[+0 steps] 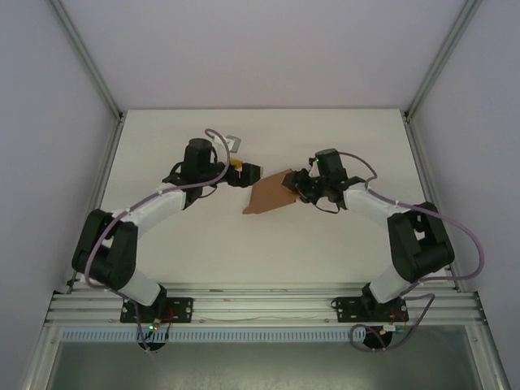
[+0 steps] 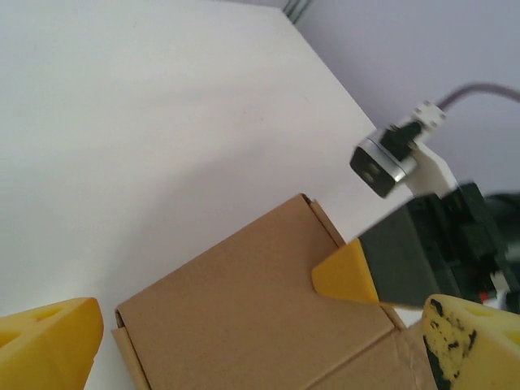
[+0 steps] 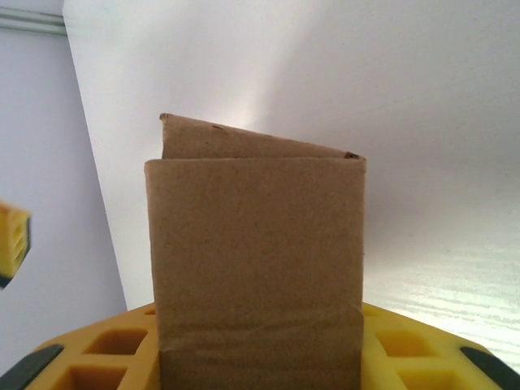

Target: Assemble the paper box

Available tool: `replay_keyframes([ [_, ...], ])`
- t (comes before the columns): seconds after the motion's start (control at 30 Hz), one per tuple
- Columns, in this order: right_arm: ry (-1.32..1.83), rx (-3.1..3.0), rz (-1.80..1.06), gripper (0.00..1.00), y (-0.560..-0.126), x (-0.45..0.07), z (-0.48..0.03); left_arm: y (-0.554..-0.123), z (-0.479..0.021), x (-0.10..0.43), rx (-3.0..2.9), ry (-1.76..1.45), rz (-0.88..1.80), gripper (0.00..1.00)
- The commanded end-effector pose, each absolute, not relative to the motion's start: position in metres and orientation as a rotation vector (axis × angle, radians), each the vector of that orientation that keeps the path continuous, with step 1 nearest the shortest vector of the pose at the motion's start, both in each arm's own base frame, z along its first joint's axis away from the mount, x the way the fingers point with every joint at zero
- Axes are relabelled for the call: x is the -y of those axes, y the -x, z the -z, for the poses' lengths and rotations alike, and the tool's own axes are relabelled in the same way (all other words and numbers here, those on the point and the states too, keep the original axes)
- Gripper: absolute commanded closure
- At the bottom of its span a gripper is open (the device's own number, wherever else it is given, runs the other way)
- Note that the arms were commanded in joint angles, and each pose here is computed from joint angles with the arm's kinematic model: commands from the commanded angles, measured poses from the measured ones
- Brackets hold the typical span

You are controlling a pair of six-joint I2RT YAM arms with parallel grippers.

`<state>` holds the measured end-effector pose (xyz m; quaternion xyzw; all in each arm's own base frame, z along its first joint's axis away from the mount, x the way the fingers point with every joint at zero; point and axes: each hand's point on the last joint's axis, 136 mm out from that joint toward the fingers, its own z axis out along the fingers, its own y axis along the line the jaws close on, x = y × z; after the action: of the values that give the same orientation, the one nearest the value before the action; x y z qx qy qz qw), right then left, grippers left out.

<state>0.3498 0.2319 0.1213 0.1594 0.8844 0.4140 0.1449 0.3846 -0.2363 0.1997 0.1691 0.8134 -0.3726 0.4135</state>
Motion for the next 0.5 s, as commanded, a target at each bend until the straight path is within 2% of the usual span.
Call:
replay_keyframes([
  [0.0, -0.593, -2.525, -1.223, 0.62, -0.354, -0.225, -0.150, -0.358, -0.194, 0.237, -1.984, -0.711, 0.688, 0.00],
  [0.1, -0.754, -2.589, -1.335, 0.65, -0.349, -0.226, -0.155, -0.329, -0.192, 0.245, -1.895, -0.958, 0.545, 0.00],
  [0.23, -0.987, -2.681, -1.457, 0.67, -0.341, -0.229, -0.153, -0.311, -0.195, 0.247, -1.816, -1.125, 0.420, 0.00],
  [0.33, -1.085, -2.783, -1.517, 0.71, -0.332, -0.235, -0.148, -0.305, -0.189, 0.244, -1.820, -1.215, 0.327, 0.00],
  [0.47, -1.137, -2.795, -1.569, 0.72, -0.333, -0.240, -0.151, -0.316, -0.171, 0.240, -1.861, -1.245, 0.185, 0.00],
])
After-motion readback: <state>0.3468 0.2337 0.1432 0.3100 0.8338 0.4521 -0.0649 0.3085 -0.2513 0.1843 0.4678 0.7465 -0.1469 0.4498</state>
